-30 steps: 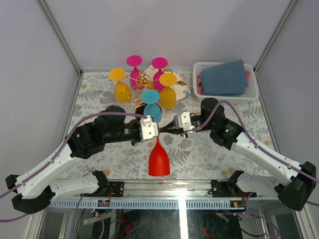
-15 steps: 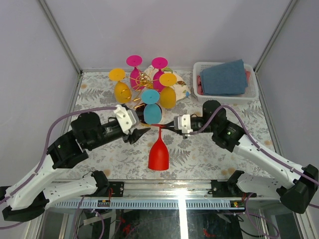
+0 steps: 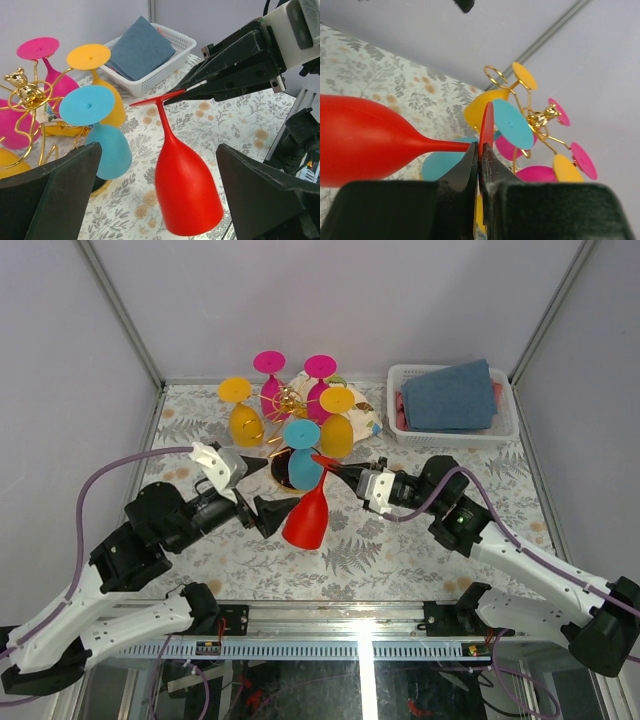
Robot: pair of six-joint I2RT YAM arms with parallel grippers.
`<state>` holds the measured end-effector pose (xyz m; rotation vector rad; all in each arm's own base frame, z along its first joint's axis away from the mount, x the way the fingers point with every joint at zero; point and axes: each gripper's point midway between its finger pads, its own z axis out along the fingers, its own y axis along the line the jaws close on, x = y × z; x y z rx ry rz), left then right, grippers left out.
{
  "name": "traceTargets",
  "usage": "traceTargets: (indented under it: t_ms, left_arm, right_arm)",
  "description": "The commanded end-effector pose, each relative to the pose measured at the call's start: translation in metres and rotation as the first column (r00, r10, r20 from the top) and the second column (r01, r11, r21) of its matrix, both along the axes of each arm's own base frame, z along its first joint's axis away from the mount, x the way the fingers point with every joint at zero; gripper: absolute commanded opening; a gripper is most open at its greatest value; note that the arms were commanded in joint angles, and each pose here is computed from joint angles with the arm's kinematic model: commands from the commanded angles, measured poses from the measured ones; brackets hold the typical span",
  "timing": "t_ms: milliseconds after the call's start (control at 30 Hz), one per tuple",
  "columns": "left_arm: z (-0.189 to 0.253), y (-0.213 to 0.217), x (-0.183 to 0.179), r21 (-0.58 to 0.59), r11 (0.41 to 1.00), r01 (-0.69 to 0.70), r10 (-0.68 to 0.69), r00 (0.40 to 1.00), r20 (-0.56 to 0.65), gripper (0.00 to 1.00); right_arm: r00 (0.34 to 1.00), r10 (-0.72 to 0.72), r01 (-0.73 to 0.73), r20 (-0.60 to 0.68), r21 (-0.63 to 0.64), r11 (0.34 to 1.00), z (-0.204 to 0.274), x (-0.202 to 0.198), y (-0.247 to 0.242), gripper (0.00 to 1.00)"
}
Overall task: Place the wine glass upside down on the wine glass rack
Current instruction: Turn the wine glass upside down at the wine rack.
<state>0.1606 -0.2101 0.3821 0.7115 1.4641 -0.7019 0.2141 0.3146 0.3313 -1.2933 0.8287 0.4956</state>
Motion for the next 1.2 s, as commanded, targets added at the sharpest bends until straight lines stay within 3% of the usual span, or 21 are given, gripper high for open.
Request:
traceTargets:
  t_ms: [0, 200, 800, 1000, 1167]
  left_arm:
    - [0.012, -0.013, 0.004, -0.082, 0.997, 0.009, -0.011, 1.000, -0.017, 0.98]
    - [0.013, -0.028, 0.009, -0.121, 0.992, 0.019, -0.027, 0.998, -0.060, 0.96]
    - [0.016, -0.059, 0.013, -0.164, 0.982, 0.089, -0.106, 0.989, -0.103, 0.98]
    - [0.015, -0.066, 0.021, -0.152, 0.986, 0.070, -0.088, 0.990, -0.110, 0.67]
    - [0.014, -0.067, 0.026, -0.168, 0.984, 0.052, -0.071, 0.991, -0.111, 0.58]
  right_arm:
    - [0.986, -0.076, 0.049, 0.147, 0.179, 0.983, 0.054, 0.002, -0.012, 0.00]
    - [0.978, -0.089, 0.040, 0.188, 0.250, 0.967, 0.069, -0.004, -0.018, 0.00]
    - [0.978, -0.094, 0.042, 0.188, 0.265, 0.963, 0.074, -0.013, -0.029, 0.00]
    - [0.981, -0.059, 0.005, 0.187, 0.277, 0.961, 0.078, -0.021, -0.029, 0.00]
    - [0.982, -0.035, -0.022, 0.188, 0.293, 0.956, 0.081, -0.027, -0.029, 0.00]
